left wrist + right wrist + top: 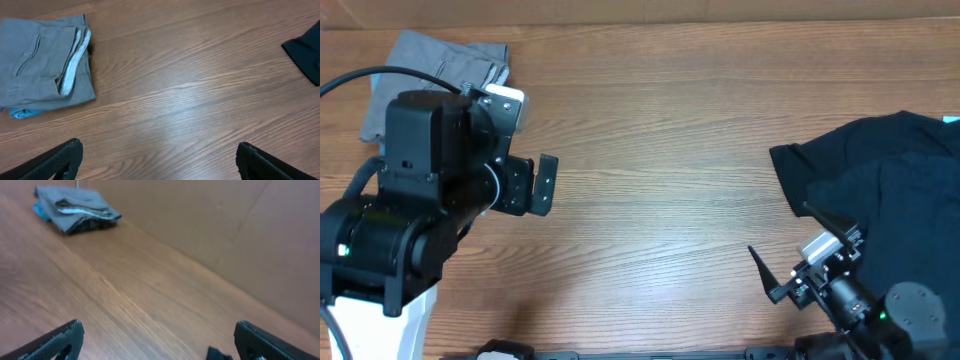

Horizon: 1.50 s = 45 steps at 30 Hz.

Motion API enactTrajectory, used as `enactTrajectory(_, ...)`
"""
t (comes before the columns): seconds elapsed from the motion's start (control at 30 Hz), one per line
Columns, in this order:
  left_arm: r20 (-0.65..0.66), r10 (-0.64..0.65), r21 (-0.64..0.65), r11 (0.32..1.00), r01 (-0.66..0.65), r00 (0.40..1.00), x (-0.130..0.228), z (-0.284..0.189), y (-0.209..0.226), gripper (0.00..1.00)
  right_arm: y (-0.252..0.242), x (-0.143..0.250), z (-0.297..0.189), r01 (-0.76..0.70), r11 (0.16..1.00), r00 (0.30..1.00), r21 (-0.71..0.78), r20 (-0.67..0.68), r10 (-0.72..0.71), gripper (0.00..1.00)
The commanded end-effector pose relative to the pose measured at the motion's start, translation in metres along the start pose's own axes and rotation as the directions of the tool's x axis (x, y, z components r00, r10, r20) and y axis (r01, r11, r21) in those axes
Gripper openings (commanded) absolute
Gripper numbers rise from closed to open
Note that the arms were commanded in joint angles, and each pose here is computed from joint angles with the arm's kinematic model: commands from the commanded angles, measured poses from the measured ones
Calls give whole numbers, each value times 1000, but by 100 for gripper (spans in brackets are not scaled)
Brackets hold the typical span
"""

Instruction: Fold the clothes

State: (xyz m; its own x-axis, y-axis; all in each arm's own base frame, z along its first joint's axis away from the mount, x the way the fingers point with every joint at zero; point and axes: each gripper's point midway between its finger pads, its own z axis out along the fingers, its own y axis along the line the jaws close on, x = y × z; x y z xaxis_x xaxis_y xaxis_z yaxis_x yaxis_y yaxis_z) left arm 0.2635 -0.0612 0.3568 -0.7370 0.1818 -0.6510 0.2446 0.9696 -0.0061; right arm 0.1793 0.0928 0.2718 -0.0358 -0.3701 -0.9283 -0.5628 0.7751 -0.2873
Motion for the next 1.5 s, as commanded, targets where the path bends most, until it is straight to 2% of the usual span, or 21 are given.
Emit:
enactTrajectory(0.0, -12, -10, 0, 1000, 10, 1000, -2, 5, -1, 100, 6, 21, 8, -83, 997, 996, 3, 33, 83, 100)
enactTrajectory(0.2, -42, -11, 0, 1000, 11, 999, -3, 16, -1, 100, 8, 41, 22, -140, 990, 978, 32, 163, 133, 100)
enactTrajectory(0.4, -77, -12, 0, 1000, 12, 997, -3, 28, -1, 100, 8, 59, 41, -138, 990, 972, 31, 196, 129, 100)
enactTrajectory(0.57, -109, -13, 0, 1000, 13, 994, -2, 39, 0, 100, 13, 89, 58, -147, 989, 974, 25, 177, 140, 100)
enactTrajectory(0.7, -138, -13, 0, 1000, 13, 990, -2, 50, 0, 100, 9, 83, 59, -120, 992, 965, 43, 241, 106, 100)
enactTrajectory(1.47, -191, -11, 4, 1000, 12, 982, 0, 68, -1, 100, 9, 83, 59, -117, 992, 965, 44, 240, 104, 100)
